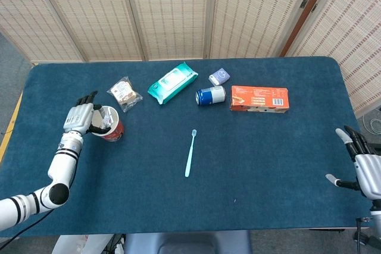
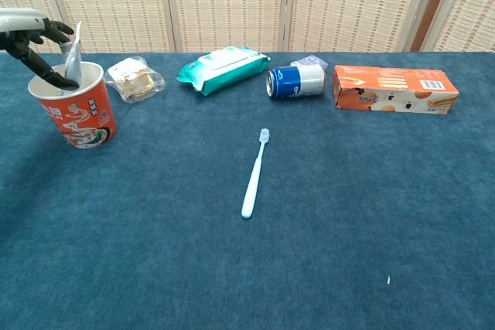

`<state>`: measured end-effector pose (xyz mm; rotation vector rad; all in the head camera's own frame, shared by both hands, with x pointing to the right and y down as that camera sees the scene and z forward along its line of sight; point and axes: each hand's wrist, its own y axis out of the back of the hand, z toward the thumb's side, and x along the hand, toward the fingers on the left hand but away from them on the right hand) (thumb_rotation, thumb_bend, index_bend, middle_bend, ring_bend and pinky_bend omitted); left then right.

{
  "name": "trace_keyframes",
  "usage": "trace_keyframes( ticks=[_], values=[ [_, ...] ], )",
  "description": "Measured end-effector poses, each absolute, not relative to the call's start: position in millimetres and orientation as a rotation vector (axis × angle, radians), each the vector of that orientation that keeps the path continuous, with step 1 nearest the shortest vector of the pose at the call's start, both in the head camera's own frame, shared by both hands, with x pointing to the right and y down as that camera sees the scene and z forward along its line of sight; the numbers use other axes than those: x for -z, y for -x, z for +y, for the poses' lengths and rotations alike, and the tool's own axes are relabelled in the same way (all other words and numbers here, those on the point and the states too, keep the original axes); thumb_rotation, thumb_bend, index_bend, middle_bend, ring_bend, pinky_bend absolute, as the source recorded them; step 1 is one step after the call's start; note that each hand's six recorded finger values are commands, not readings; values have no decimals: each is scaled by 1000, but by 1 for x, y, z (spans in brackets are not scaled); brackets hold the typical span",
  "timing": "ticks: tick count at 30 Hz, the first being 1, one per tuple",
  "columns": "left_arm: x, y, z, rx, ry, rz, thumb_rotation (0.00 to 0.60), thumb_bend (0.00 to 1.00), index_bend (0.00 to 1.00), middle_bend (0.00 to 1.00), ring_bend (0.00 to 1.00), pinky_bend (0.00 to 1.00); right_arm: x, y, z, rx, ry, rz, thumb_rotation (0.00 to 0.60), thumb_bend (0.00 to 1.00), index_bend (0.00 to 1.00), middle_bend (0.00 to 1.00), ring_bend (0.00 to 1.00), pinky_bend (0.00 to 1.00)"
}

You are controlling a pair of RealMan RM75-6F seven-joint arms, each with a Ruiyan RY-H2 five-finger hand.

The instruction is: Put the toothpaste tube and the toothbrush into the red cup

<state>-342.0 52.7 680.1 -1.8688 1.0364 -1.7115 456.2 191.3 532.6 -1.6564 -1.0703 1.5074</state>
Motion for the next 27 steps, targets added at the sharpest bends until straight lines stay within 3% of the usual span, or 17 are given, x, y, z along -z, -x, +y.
trace_keyframes(
  ticks=[27],
  values=[
    [-683,338,54,1718,1868,1022,600,368,434,0,0,0,-529,-456,191,-1496,1655,-1079,600,0,48,38,0,252]
  ],
)
